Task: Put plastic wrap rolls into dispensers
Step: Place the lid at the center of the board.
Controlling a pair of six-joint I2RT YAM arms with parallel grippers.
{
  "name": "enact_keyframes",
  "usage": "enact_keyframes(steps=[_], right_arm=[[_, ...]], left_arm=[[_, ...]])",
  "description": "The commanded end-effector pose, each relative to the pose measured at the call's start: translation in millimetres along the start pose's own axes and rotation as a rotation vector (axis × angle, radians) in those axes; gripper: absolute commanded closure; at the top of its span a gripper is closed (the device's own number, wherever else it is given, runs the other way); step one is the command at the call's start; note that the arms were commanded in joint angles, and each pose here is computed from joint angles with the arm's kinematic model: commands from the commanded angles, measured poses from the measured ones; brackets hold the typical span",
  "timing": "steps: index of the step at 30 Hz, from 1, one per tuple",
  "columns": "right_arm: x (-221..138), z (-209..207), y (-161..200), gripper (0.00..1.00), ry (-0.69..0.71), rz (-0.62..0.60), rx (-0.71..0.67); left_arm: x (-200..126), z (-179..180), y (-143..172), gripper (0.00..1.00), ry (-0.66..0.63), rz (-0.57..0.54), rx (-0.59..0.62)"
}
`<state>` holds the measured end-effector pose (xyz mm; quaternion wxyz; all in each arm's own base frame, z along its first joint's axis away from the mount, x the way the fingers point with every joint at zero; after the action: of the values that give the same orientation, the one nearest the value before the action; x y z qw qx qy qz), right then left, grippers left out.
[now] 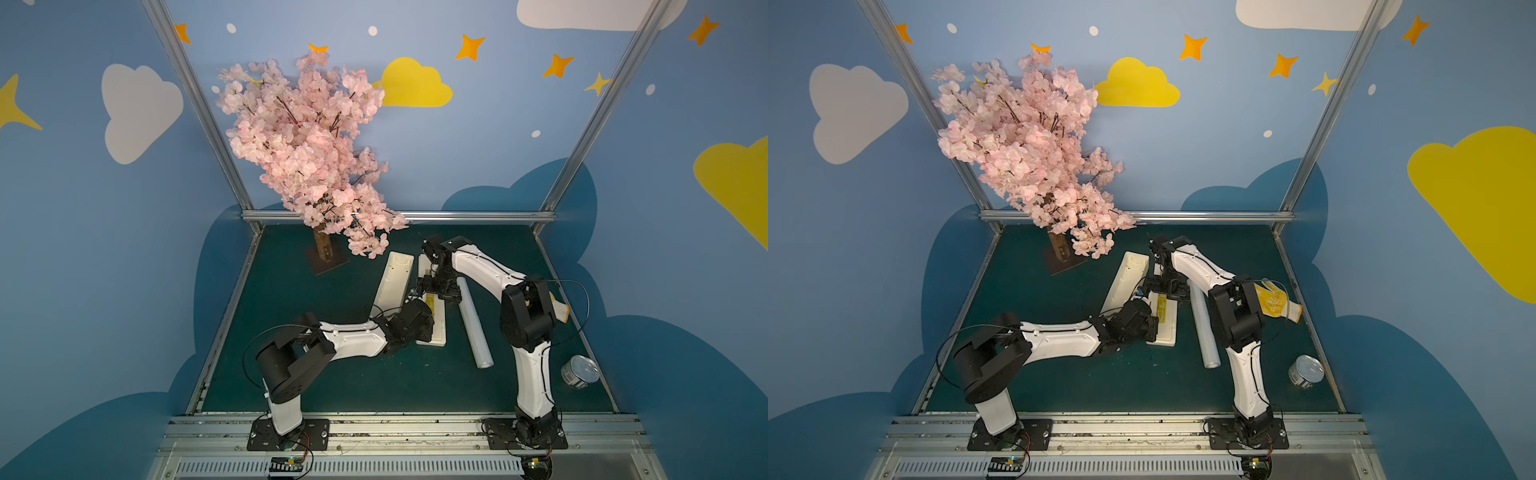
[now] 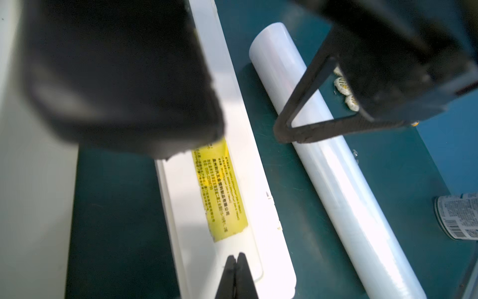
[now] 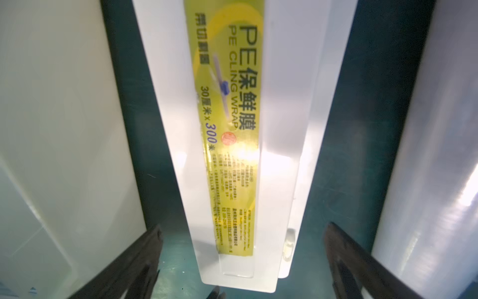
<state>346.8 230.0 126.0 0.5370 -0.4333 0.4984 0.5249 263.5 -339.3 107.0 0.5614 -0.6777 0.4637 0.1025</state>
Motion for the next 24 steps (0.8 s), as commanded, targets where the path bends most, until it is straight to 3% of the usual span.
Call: enact_keyframes(steps=[1, 3, 7, 13, 16, 19, 24], right_arm=[[-16.7, 1.0, 8.0, 0.04, -0.009, -0.024, -0.009], [-27.1, -2.5, 7.3, 0.04, 0.002, -0.063, -0.017], [-46.3, -10.8, 6.5, 0.04, 0.013, -0.111, -0.054], [-55.2, -38.0, 8.0, 0.04, 0.06, -0.133, -0.099], [-49.2, -56.5, 7.9, 0.04, 0.034, -0.134, -0.12], [-46.8, -73.3, 9.6, 0.04, 0.036, -0.147, -0.139], [-36.6, -98.5, 14.8, 0.05, 0.086, -0.127, -0.129]], left_arm=[[-2.3, -7.4, -21.6, 0.98, 0.01, -0.088, 0.025], [-11.9, -9.5, -27.1, 0.97, 0.015, -0.113, 0.045], [-32.7, -11.0, -38.2, 0.83, -0.001, -0.134, 0.104], [-60.5, -5.4, -49.6, 0.4, -0.027, -0.105, 0.191], [-73.2, 10.7, -52.1, 0.24, -0.057, -0.075, 0.22], [-86.7, 36.8, -56.1, 0.19, -0.08, -0.061, 0.19], [-107.9, 83.3, -57.2, 0.19, -0.113, -0.055, 0.106]])
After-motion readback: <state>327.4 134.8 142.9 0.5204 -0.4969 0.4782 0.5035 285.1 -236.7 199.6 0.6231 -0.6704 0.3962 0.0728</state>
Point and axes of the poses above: each gripper's point midway between its finger pads, its own x axis out along the fingers, its own z axis along the line the jaws close on, y = z × x, the point moved 6 cm from there along -x, back along the fingers, and after that the axes turned 3 degrees about x, right-handed, at the moved point
